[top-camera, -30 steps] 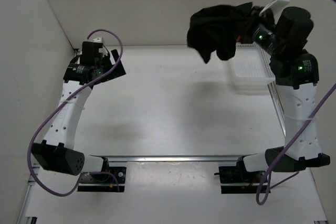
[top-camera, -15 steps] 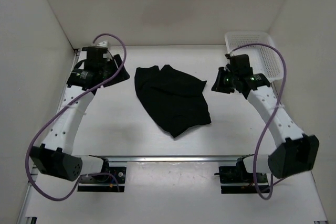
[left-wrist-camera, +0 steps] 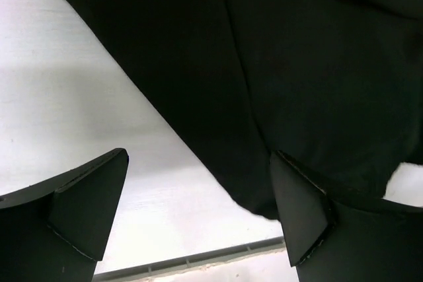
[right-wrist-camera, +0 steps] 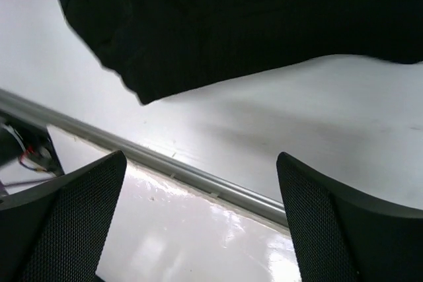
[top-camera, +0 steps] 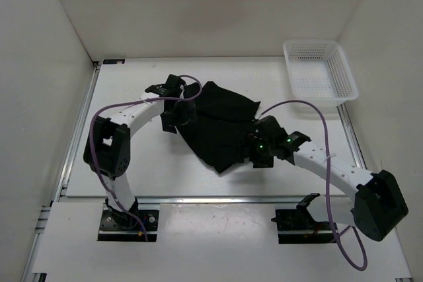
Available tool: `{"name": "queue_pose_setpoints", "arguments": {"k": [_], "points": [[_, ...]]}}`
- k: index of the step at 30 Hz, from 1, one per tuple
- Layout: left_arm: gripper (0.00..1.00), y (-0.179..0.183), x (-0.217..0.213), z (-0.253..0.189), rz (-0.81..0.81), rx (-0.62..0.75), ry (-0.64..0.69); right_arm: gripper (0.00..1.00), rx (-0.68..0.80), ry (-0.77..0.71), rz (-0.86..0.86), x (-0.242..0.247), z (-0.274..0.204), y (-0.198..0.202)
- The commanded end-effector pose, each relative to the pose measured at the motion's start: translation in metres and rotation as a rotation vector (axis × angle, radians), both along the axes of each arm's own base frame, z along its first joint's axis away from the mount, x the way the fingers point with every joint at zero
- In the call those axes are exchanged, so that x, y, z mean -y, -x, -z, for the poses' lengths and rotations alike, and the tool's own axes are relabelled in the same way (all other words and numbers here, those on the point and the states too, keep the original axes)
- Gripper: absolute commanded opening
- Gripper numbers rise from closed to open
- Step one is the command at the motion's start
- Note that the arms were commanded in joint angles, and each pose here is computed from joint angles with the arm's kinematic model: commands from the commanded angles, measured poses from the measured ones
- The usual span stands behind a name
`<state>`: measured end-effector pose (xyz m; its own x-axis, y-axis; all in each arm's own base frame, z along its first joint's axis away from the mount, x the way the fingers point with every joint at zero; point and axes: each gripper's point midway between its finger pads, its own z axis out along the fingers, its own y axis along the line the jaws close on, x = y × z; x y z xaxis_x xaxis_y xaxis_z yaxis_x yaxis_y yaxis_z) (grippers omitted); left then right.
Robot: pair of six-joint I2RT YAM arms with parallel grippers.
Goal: Fold and stack the shorts
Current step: Flatten the shorts out
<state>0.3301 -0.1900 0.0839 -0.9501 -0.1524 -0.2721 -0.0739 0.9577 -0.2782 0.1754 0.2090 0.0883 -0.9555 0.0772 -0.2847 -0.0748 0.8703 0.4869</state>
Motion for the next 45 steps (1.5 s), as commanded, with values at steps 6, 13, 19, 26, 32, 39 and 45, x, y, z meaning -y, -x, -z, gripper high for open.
{"name": "queue_pose_setpoints", "arguments": {"k": [6, 13, 19, 26, 32, 39, 45], "points": [[0.94, -0.06, 0.006, -0.005, -0.05, 0.08, 0.009, 0.97, 0.065, 0.041, 0.255, 0.034, 0.005, -0.046], [0.38, -0.074, 0.011, 0.033, -0.039, -0.002, 0.017, 0.85, 0.057, 0.095, 0.26, 0.066, 0.022, -0.078], [0.1, -0.069, 0.015, 0.027, -0.029, -0.005, 0.043, 0.44, 0.02, 0.077, 0.238, 0.056, 0.045, -0.095], [0.1, -0.08, 0.016, -0.021, -0.04, 0.089, 0.112, 0.0, 0.266, 0.118, 0.235, 0.052, -0.049, -0.197], [0.1, -0.105, 0.021, -0.09, -0.075, 0.201, 0.249, 0.0, 0.57, 0.121, 0.127, 0.024, -0.188, -0.25], [1.0, -0.079, -0.035, -0.136, -0.188, 0.274, 0.243, 0.0, 0.635, 0.231, -0.26, -0.035, -0.136, -0.141], [0.94, -0.075, -0.082, -0.192, -0.245, 0.453, 0.211, 0.25, 0.477, 0.393, -0.576, -0.058, -0.005, 0.016]]}}
